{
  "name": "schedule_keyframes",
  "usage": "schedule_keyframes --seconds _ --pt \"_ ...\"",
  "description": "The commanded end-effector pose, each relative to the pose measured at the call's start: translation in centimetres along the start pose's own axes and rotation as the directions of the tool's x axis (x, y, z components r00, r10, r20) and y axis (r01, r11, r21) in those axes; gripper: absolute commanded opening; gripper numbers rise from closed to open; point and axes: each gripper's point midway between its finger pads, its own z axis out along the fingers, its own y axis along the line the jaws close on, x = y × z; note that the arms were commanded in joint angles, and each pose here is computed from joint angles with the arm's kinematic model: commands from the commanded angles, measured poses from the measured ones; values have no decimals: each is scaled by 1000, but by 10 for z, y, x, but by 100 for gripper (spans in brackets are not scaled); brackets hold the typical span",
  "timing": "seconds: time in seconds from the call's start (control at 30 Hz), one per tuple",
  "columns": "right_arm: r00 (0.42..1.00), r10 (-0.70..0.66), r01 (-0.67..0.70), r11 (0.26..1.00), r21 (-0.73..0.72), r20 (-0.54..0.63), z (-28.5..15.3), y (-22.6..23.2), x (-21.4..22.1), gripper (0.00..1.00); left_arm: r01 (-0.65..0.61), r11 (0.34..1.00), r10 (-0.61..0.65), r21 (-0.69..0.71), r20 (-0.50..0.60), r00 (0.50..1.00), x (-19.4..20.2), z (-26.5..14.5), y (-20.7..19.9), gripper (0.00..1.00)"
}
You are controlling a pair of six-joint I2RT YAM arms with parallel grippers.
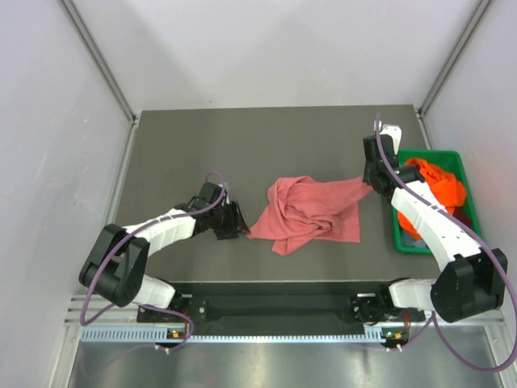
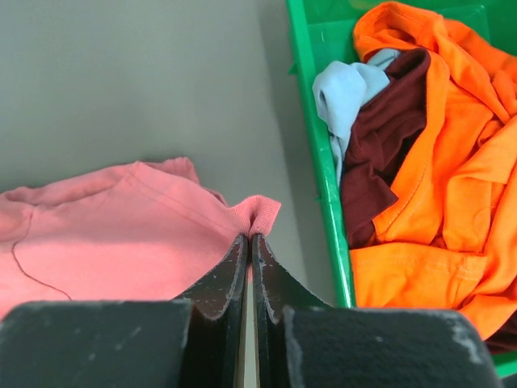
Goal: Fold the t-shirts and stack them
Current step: Flatten the tshirt out
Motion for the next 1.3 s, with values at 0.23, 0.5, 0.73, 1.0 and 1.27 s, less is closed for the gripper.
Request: schedule_keyframes --seconds 0.23,0.5,0.73,1.0,1.27 --pt "999 35 -33 998 -47 39 -3 5 -10 0 -81 994 80 73 9 997 -1 14 -17 51" --pt "998 48 -45 993 -109 28 -1 19 -7 0 -80 995 81 61 -12 997 2 23 -15 45" --pt "997 68 -62 992 -113 48 -4 19 -16 0 -115 993 115 -5 46 992 -25 15 -22 0" --pt "874 206 -137 974 -182 441 -102 -2 -200 0 -79 898 325 -433 533 781 -198 -167 -69 0" --pt "580 314 -114 945 -307 752 -265 -70 -267 0 135 908 313 -396 858 407 -234 -377 -99 0"
